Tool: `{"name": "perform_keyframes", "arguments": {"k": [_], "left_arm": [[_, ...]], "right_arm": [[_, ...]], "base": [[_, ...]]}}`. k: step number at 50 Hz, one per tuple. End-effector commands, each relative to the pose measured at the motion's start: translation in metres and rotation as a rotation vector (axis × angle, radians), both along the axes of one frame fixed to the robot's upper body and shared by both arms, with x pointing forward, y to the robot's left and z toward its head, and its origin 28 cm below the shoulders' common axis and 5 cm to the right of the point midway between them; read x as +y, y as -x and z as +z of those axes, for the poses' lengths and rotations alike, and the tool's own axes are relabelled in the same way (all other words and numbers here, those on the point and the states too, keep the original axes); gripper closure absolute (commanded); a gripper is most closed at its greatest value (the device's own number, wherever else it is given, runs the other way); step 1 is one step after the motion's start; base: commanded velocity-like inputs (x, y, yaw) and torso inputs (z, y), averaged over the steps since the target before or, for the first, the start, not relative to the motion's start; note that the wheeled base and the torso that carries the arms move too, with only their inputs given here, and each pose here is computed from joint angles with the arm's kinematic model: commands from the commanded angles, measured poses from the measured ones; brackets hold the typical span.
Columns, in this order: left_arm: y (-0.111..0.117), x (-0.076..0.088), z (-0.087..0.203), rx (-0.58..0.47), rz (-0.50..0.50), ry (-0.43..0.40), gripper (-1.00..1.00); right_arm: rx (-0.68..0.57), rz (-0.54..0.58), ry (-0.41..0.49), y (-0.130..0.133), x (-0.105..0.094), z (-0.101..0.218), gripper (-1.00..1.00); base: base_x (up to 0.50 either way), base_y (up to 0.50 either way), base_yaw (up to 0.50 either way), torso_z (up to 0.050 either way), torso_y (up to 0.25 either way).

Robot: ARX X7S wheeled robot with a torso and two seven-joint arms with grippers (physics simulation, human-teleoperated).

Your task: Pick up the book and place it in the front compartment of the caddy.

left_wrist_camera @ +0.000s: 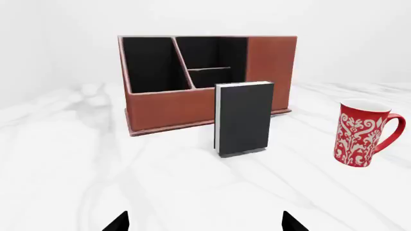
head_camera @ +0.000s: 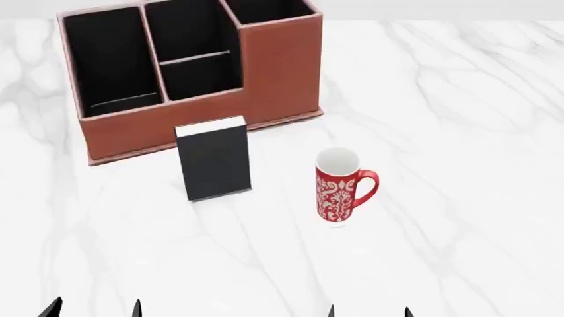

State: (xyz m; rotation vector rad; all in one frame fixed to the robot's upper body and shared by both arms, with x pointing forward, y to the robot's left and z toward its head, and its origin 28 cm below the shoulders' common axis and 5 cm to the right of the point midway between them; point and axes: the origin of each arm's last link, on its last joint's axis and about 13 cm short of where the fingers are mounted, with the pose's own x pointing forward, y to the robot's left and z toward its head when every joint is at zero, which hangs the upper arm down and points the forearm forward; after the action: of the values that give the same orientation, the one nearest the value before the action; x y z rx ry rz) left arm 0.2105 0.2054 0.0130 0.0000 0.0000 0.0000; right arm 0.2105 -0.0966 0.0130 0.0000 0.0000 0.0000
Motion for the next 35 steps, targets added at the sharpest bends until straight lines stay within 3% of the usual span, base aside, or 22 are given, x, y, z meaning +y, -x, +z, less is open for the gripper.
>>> {"name": "perform_keyframes", "arguments": {"k": [1,2,3,24,30,35], "left_arm": [[0.000,0.000,-0.001,0.000,0.003,-0.002,-1.00],[-0.003,-0.004,-0.016,0.059,-0.093,0.156,-1.00],[0.000,0.000,-0.001,0.000,0.000,0.000,-1.00],[0.000,0.000,0.005,0.022,-0.012,0.011,-1.00],[-0.010,0.007,0.053,-0.075,-0.021,-0.031,-1.00],[-0.022,0.020,0.128,-0.288,-0.001,-0.017,-1.00]], "right_arm": [[0.007,0.014,-0.023,0.001,0.001,0.000,-1.00],[-0.007,-0.164,0.073,-0.009,-0.007,-0.010,-1.00],[0.000,0.000,0.000,0.000,0.001,-0.001,-1.00],[0.032,-0.032,0.008,-0.004,-0.004,0.007,-1.00],[-0.078,-0.051,0.001,-0.023,-0.022,0.066,-1.00],[-0.241,-0.033,-0.013,-0.031,-0.043,0.146,-1.00]], "base": [[0.00,0.00,0.00,0.000,0.000],[0.00,0.00,0.00,0.000,0.000],[0.00,0.00,0.00,0.000,0.000],[0.00,0.00,0.00,0.000,0.000],[0.00,0.00,0.00,0.000,0.000],[0.00,0.00,0.00,0.000,0.000]]}}
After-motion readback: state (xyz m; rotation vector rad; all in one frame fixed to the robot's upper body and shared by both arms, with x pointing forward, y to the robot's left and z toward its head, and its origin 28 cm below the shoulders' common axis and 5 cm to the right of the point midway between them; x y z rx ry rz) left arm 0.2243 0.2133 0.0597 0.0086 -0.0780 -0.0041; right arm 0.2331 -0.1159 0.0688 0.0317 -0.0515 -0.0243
